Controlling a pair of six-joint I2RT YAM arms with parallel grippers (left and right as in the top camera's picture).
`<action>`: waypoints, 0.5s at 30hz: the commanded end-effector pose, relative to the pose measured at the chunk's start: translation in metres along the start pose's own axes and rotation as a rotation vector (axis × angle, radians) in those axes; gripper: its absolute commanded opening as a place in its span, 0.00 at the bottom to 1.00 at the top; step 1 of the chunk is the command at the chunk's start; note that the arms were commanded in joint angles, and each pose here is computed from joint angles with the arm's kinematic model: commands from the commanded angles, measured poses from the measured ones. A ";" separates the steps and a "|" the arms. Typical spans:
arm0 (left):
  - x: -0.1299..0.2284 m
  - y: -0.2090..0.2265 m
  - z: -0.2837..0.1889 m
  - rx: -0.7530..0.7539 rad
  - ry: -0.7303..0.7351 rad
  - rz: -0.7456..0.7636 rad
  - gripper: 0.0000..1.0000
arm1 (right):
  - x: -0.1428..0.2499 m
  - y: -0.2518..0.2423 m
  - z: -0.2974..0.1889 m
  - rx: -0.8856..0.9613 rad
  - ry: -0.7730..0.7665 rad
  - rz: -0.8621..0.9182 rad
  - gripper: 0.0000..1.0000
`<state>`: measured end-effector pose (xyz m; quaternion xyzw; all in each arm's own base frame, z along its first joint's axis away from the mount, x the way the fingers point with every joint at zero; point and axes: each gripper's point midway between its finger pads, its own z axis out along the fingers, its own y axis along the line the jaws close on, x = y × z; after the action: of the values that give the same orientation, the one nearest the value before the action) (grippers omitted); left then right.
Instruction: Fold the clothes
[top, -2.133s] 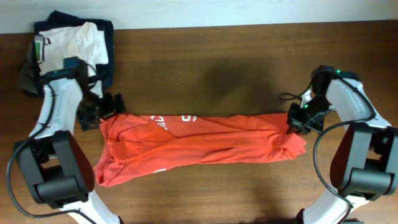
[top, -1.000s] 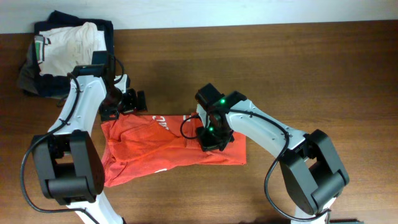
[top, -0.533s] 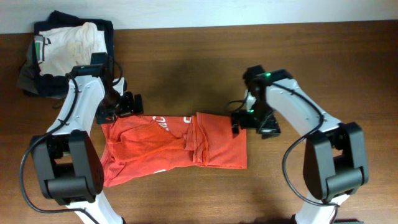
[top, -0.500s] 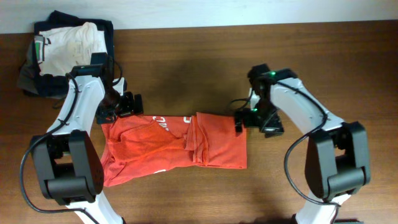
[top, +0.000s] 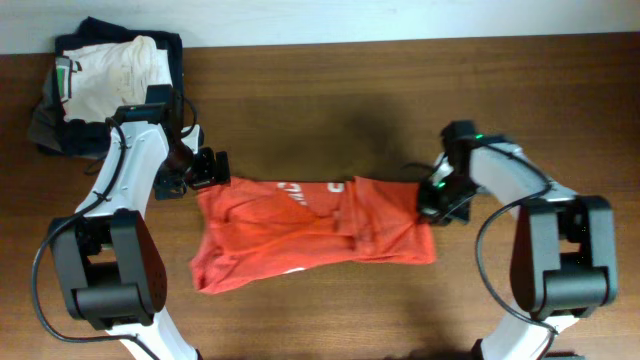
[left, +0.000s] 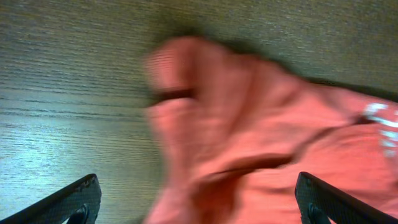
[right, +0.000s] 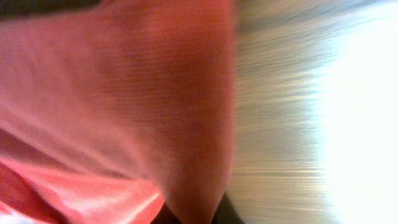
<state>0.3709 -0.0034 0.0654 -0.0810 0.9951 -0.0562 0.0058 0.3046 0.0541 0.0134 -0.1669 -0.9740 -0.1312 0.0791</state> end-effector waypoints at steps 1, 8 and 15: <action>0.006 0.002 0.002 0.002 0.019 -0.009 0.99 | -0.035 -0.050 -0.040 0.079 -0.090 0.150 0.04; 0.041 -0.059 0.036 0.429 0.110 0.163 0.99 | -0.037 -0.073 -0.051 0.071 -0.087 0.219 0.99; 0.090 -0.069 0.086 0.551 0.158 0.139 0.99 | -0.065 -0.099 -0.082 0.037 -0.189 0.302 0.99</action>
<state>0.3280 -0.0937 0.0222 0.0094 0.9389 -0.3439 0.0105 0.3362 -0.0656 0.0512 -0.3069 -0.9473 -0.0894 0.0204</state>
